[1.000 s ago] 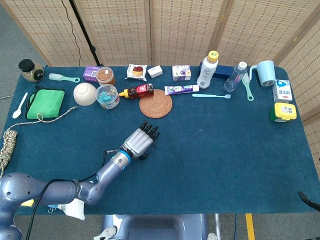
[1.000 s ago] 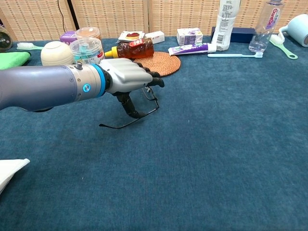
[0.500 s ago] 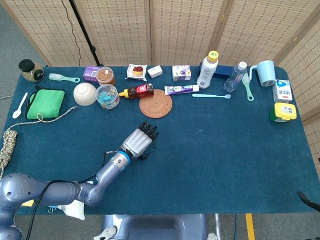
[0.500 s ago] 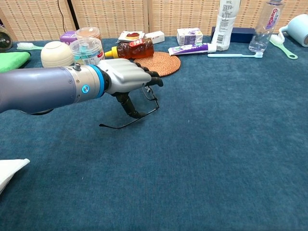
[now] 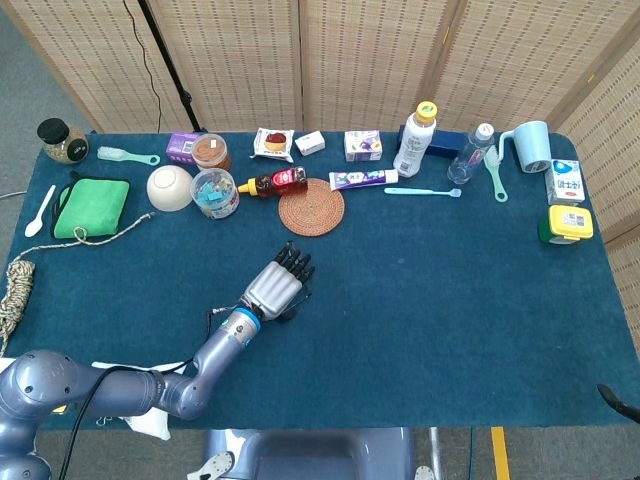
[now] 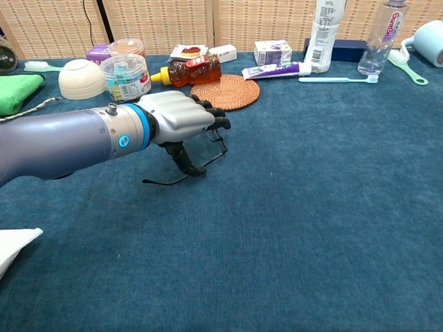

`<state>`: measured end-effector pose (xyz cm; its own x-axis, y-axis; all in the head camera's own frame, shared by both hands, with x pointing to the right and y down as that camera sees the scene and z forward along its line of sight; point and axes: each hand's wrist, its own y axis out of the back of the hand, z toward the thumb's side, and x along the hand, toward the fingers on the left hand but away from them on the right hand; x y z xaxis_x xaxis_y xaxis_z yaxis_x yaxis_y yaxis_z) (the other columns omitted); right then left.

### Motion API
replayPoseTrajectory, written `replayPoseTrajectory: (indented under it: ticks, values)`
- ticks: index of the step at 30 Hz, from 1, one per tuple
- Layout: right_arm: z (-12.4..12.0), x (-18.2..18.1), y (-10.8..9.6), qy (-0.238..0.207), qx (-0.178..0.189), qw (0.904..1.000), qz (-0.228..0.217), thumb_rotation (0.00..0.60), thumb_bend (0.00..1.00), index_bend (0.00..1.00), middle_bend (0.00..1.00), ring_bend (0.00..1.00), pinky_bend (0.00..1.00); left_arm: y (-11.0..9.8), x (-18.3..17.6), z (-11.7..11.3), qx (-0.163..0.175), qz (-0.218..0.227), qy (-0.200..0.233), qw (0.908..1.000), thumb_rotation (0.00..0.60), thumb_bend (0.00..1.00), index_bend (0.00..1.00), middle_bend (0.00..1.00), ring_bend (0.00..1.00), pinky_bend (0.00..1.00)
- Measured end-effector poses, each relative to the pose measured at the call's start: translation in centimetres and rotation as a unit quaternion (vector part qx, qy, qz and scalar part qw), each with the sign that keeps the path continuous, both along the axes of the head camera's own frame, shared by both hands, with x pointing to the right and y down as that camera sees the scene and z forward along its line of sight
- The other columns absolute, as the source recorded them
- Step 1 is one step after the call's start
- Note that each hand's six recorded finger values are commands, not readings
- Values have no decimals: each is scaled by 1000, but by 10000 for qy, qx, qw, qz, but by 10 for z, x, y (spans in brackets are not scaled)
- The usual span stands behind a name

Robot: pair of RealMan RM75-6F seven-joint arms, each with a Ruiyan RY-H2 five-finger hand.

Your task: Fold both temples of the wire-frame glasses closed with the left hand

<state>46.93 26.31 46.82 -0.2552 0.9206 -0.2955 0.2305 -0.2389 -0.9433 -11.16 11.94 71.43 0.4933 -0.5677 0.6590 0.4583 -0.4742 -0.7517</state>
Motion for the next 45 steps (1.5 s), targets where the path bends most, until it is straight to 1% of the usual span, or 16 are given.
replayPoseTrajectory:
  ticks: [11,22,26,32,40,45]
  values:
    - [1,0,1,-9,-7,10000,21,600,0,148,0,0,2,-2,-2,2,88,-23,16,10000,332,295,123,0,0,0]
    - [0,-1,0,4,-5,10000,22,600,0,147,0,0,2,-3,-1,1,206,-34,81,9997,342,296,247,0,0,0]
    - [0,-1,0,7,-4,10000,33,600,0,147,0,0,2,-4,-1,2,231,-45,102,9997,343,296,267,0,0,0]
    - [0,-3,0,-9,-2,10000,35,600,0,147,0,0,2,-4,-2,2,265,-33,133,9996,350,296,336,0,0,0]
    - [0,-4,-1,-18,-10,10000,33,600,0,147,0,0,2,-4,-5,2,273,-32,134,9995,387,296,408,0,0,0]
    - [-1,-4,-1,-15,0,10000,40,600,0,147,0,0,2,-3,-5,1,274,10,144,9995,407,296,432,0,0,0]
